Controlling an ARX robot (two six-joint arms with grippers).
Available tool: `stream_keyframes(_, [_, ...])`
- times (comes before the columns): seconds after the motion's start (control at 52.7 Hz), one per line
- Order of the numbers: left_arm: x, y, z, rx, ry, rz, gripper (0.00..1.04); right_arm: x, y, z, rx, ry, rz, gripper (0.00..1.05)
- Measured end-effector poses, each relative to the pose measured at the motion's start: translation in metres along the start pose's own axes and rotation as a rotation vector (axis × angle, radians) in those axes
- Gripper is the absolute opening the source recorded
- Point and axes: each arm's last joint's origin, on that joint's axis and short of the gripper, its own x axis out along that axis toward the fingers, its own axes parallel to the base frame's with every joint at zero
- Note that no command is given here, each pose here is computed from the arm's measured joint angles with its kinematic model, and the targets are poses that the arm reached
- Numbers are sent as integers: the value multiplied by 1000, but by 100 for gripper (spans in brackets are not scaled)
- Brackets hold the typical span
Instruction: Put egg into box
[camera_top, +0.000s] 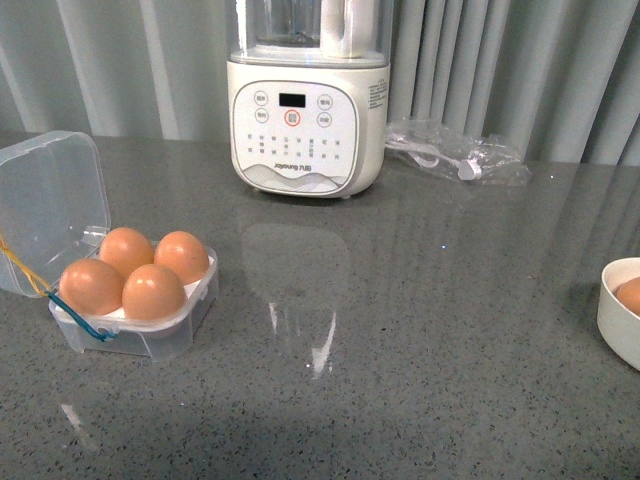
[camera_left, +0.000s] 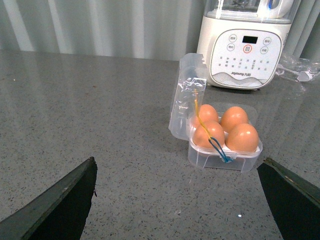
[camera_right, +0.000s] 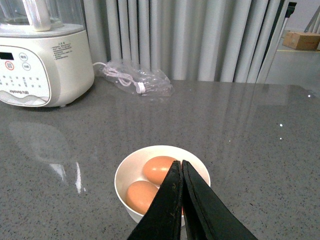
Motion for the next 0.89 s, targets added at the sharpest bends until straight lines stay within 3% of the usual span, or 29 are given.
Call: stream_keyframes(0.892, [0,0,0,0,0,0,98,-24,0,-26,0,-13,0,3])
